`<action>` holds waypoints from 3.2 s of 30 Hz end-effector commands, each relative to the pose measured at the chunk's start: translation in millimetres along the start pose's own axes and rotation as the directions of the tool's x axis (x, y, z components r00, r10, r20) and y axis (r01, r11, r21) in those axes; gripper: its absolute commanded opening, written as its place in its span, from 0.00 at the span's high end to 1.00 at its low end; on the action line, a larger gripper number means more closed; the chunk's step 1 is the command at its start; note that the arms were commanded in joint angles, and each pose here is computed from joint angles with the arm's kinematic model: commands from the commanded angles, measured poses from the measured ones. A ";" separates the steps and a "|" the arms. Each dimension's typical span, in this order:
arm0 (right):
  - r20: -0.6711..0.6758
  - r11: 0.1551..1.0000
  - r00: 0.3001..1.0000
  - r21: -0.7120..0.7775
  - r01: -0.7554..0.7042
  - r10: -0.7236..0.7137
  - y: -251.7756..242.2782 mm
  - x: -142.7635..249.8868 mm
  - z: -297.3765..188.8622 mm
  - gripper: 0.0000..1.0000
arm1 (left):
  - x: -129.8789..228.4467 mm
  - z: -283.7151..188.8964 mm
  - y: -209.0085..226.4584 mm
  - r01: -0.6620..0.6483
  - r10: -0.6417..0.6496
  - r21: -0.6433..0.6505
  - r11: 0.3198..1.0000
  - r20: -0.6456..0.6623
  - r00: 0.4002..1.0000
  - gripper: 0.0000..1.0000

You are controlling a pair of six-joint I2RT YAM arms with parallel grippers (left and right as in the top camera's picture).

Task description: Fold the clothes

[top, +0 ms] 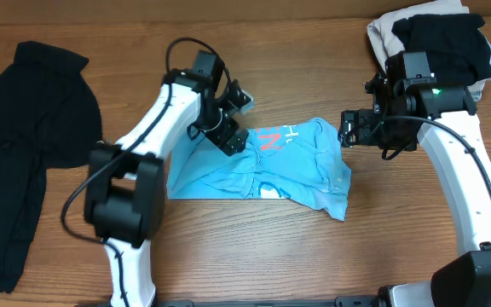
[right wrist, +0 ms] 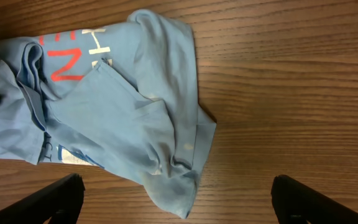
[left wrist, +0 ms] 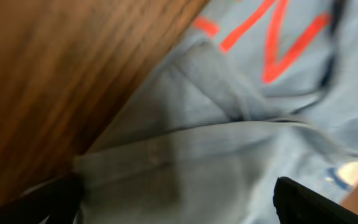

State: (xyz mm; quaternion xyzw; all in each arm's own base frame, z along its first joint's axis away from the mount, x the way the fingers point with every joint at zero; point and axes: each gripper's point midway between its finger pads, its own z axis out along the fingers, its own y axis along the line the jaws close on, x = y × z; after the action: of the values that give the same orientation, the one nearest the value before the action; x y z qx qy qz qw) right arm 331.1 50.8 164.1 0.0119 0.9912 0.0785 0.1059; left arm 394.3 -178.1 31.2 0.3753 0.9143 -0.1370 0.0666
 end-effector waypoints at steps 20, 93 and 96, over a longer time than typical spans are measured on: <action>0.047 1.000 0.999 -0.003 0.004 -0.004 1.9 -11.2 -4.4 0.00 | -10.7 -29.7 23.1 0.104 -0.103 -0.029 0.994 0.013 0.995 0.19; 0.047 1.000 0.999 -0.004 0.004 -0.004 -0.2 -9.3 9.6 0.00 | -8.5 -79.5 -27.1 0.133 -0.135 0.209 0.969 -0.006 0.991 0.96; 0.047 1.000 0.999 -0.004 0.004 -0.004 -0.2 -9.4 9.6 0.00 | -6.5 -79.9 -52.6 0.129 -0.121 0.262 0.956 -0.044 0.992 0.96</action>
State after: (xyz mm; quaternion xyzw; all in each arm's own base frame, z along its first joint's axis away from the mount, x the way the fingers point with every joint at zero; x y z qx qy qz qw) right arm 342.4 51.8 156.4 0.0101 0.9885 0.0807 0.1277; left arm 374.6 -165.5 94.3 0.3090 0.9256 -0.2181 -0.0119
